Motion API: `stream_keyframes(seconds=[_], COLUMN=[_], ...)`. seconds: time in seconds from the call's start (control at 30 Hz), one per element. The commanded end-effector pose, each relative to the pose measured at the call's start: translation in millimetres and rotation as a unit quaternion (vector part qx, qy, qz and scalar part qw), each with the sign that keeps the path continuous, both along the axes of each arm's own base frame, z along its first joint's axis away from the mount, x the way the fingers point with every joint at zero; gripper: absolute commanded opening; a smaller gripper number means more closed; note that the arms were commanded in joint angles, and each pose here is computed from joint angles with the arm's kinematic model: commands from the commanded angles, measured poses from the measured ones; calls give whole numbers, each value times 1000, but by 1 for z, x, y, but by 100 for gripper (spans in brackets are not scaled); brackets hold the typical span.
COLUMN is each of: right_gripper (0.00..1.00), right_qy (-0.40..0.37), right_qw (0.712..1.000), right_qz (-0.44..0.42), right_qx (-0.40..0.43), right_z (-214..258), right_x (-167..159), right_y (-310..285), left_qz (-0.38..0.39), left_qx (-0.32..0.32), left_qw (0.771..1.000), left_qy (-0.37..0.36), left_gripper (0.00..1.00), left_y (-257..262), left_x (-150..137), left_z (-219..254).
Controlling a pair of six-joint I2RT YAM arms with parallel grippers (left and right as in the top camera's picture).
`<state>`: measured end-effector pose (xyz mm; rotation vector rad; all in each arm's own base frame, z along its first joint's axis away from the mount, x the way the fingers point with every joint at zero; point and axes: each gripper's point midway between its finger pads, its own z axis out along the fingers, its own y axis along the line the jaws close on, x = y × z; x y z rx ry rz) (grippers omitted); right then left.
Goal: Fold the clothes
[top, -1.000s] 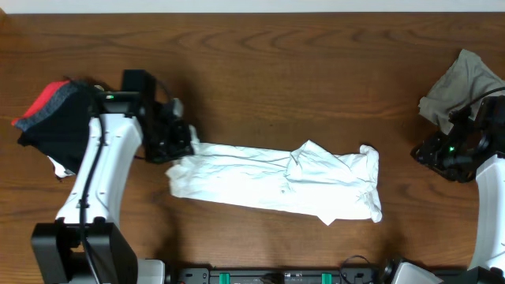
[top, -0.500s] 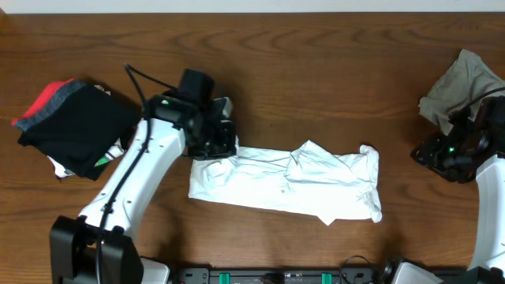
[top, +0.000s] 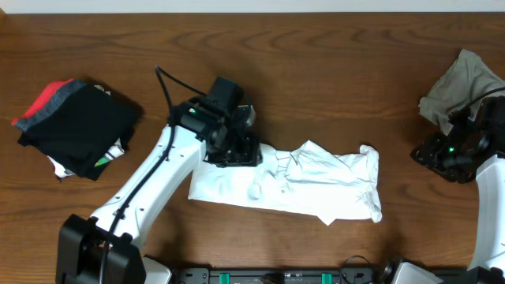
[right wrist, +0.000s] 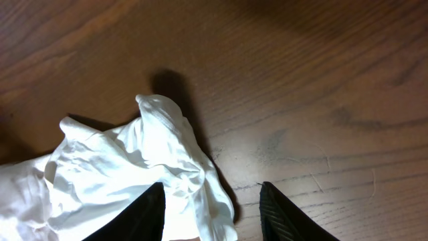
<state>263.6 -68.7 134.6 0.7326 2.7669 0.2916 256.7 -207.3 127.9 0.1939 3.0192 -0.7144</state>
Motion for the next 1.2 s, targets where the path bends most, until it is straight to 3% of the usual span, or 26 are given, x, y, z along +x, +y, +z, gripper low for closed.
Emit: stream_keyframes(seconds=[0.0,0.27,0.57,0.97,1.17], right_gripper=[45,50,62,64,65], right_qy=[-13,-8,39,32,33], right_qw=[1000,1000,999,992,992], right_qz=[6,5,29,57,60], right_qx=[-8,-13,0,107,105], right_z=[7,6,-16,-76,-95], right_x=[2,1,-19,-29,-36], right_y=[-2,-4,4,45,49], left_qz=[-2,14,80,114,119], left_qx=[-1,34,164,185,216], left_qw=[1000,999,983,976,969], left_qy=[6,-7,-18,-8,-20], left_gripper=[55,55,56,57,72], left_y=[-10,7,82,115,127], left_x=[-4,5,21,27,30], left_z=[1,-4,-17,-18,-18])
